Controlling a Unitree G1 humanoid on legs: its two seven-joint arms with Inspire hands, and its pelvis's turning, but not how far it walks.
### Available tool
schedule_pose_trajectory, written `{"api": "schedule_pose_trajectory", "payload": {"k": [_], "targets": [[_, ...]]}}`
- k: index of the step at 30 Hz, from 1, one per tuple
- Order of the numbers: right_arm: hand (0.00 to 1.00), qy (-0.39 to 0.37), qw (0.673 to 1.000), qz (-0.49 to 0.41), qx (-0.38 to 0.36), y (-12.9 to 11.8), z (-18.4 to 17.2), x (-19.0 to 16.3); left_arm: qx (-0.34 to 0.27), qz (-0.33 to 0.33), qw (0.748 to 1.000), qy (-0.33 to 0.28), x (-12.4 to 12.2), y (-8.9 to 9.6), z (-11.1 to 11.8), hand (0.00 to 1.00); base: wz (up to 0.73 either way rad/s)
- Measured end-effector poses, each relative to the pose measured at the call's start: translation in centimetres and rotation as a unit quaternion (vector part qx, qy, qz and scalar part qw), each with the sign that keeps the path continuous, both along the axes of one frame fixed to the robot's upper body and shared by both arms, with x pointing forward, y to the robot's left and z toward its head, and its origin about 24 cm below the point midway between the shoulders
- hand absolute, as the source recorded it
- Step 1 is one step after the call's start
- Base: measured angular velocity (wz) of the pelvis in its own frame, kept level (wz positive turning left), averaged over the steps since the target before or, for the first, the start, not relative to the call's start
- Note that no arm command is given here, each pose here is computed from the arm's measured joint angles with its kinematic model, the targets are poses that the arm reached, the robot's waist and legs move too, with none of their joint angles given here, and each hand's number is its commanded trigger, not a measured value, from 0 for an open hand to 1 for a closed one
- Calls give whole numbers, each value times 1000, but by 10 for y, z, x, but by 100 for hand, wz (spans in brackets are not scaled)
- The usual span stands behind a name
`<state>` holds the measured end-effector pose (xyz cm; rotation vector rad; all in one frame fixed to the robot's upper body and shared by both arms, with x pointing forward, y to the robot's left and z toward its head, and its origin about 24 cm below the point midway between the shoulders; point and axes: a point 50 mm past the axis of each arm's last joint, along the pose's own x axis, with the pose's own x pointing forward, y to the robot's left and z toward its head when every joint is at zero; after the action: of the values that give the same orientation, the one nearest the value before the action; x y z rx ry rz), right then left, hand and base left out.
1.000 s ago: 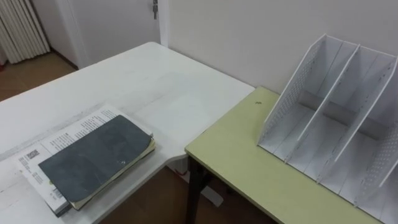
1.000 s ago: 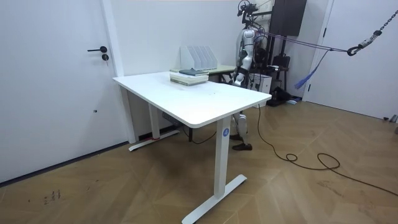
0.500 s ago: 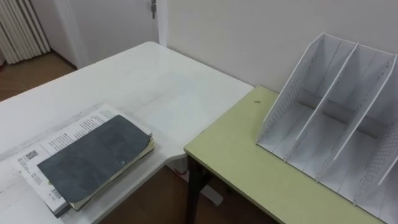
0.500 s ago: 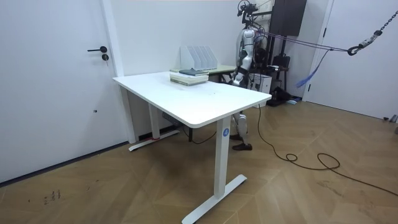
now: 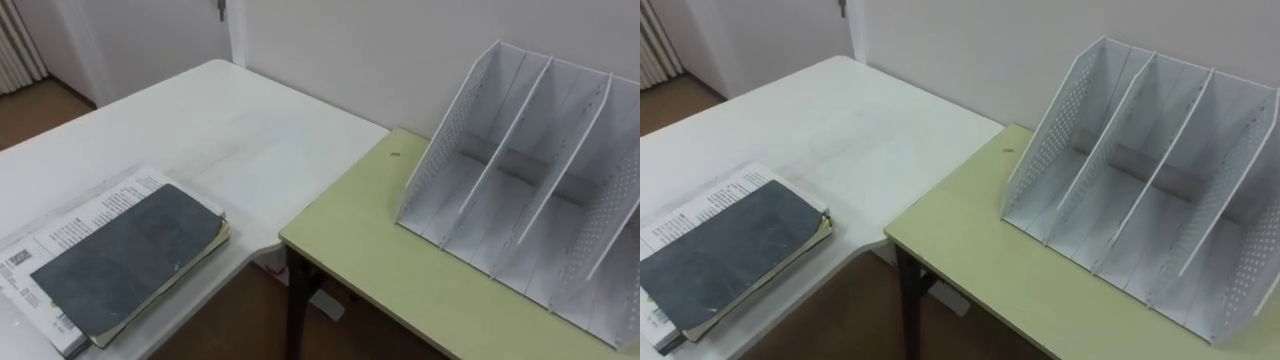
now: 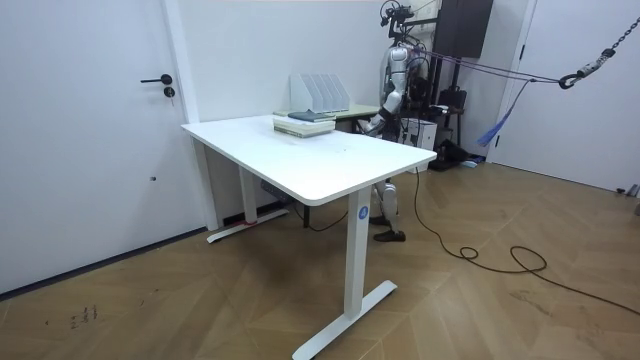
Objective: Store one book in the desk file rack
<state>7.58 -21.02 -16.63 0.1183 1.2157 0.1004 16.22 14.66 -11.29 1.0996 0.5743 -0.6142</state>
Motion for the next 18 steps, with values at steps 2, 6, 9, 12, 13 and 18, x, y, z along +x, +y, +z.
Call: {"api": "schedule_pose_trajectory", "payload": {"k": [2,6,9,12,13,18], "targets": [[0,0,1000,2,2,0,0,1,0,-17,1000,-19,6,-6,5,0,0],[0,1,1000,2,8,0,0,0,-2,-32,997,-69,17,-12,19,0,0],[0,2,1000,4,7,0,0,1,-2,-36,991,-130,27,-14,34,0,0],[0,2,1000,3,8,1,0,1,-2,-34,983,-180,34,-13,47,0,0],[0,2,1000,3,8,1,0,0,-2,-34,981,-189,35,-13,50,0,0],[0,3,1000,7,2,1,0,0,-2,-40,962,-269,43,-15,71,0,3]]}}
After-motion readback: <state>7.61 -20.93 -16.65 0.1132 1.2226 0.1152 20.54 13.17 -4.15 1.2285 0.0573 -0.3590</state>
